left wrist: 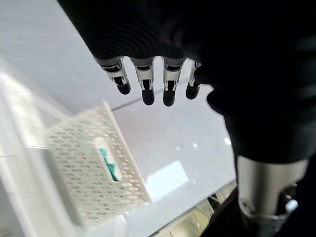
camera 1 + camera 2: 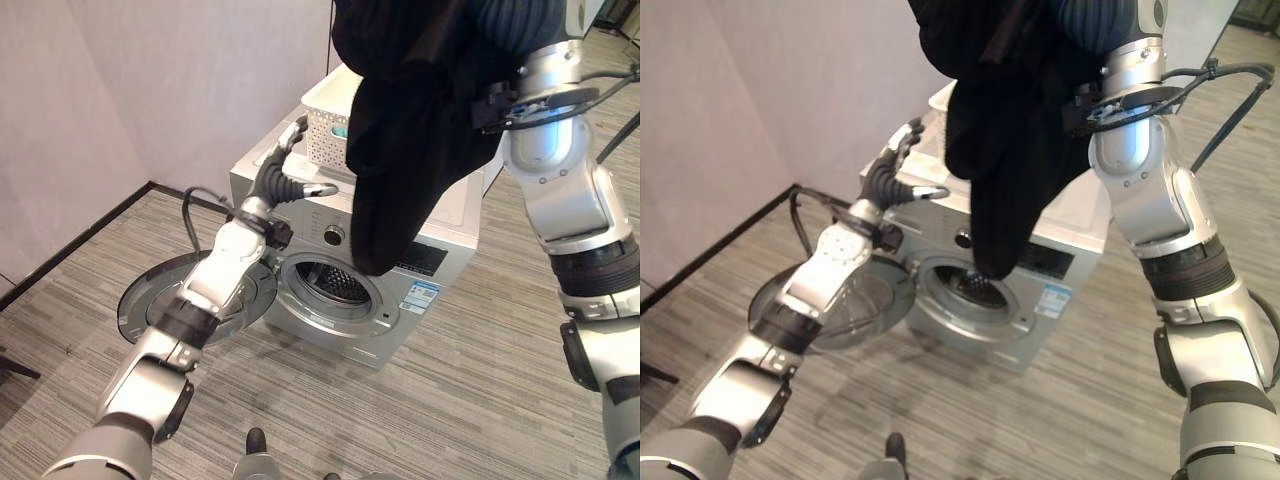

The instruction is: Grab the laundry basket,head to the washer,open it,put in the laundry and shut it.

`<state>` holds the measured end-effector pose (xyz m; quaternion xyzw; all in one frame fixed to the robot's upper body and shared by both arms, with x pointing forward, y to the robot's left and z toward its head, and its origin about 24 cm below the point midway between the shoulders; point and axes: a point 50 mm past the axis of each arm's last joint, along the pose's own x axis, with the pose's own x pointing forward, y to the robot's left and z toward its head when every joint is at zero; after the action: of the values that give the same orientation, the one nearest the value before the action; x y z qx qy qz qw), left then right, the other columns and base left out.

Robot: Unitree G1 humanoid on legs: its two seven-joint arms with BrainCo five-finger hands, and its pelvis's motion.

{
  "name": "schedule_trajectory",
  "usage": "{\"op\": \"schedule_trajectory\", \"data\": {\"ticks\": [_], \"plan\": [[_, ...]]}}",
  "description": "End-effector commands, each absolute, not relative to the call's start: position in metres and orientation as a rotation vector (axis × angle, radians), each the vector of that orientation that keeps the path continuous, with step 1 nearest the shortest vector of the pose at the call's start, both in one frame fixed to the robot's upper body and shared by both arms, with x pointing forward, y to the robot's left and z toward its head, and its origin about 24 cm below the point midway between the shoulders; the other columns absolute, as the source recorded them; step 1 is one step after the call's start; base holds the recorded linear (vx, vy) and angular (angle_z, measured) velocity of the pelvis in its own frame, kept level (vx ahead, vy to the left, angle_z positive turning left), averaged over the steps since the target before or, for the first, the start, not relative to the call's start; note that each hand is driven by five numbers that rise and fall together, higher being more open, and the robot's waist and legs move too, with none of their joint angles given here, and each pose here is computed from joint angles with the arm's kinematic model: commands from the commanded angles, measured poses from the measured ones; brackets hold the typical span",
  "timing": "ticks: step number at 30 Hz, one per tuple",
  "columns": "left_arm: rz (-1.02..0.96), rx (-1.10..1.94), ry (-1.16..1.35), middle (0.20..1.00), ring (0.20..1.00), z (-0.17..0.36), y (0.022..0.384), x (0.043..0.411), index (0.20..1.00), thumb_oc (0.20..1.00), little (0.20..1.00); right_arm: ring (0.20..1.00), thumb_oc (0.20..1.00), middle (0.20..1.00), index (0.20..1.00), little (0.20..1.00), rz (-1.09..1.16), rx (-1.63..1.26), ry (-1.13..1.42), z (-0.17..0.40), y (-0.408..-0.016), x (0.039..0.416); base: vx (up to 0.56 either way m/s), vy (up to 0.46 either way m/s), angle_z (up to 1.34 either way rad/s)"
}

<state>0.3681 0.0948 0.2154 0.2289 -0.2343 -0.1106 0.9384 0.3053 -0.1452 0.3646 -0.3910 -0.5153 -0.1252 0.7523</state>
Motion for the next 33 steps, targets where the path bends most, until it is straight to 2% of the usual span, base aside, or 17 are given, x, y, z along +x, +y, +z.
{"op": "schedule_trajectory", "data": {"ticks": [1,5,12,16,20,26,31,33], "plan": [[-0.185,0.513,-0.550,1.000,1.000,0.225,0.080,0.371,1.000,1.000,1.000,0.200,0.200,0.200,0.200,0.200,-0.278,-0.786,-1.185,0.380,-0.145,0.299,0.02,0.022,-0.09],[-0.173,0.586,-0.583,1.000,1.000,0.232,0.067,0.374,1.000,1.000,1.000,0.200,0.200,0.200,0.200,0.200,-0.256,-0.759,-1.205,0.381,-0.139,0.297,0.02,0.016,-0.14],[-0.206,0.533,-0.583,1.000,1.000,0.232,0.048,0.373,1.000,1.000,1.000,0.200,0.200,0.200,0.200,0.200,-0.246,-0.726,-1.206,0.379,-0.136,0.298,0.00,0.014,-0.10],[-0.232,0.430,-0.554,1.000,1.000,0.231,0.036,0.372,1.000,1.000,1.000,0.200,0.200,0.200,0.200,0.200,-0.229,-0.705,-1.188,0.375,-0.134,0.301,0.00,0.014,-0.14],[-0.326,0.174,-0.474,1.000,1.000,0.223,0.023,0.366,1.000,1.000,1.000,0.200,0.200,0.200,0.200,0.200,-0.211,-0.686,-1.192,0.376,-0.131,0.300,-0.01,0.011,-0.04],[-0.460,-0.118,-0.341,1.000,1.000,0.203,0.029,0.353,1.000,1.000,1.000,0.200,0.200,0.200,0.200,0.200,-0.238,-0.735,-1.184,0.383,-0.135,0.301,0.00,0.007,-0.05],[-0.524,-0.147,-0.307,1.000,1.000,0.197,0.041,0.343,1.000,1.000,1.000,0.200,0.200,0.200,0.200,0.200,-0.256,-0.774,-1.162,0.383,-0.138,0.303,0.00,-0.001,-0.02],[-0.529,-0.113,-0.315,1.000,1.000,0.195,0.060,0.336,1.000,1.000,1.000,0.200,0.200,0.200,0.200,0.200,-0.263,-0.815,-1.148,0.381,-0.141,0.304,0.01,-0.016,-0.01]]}}
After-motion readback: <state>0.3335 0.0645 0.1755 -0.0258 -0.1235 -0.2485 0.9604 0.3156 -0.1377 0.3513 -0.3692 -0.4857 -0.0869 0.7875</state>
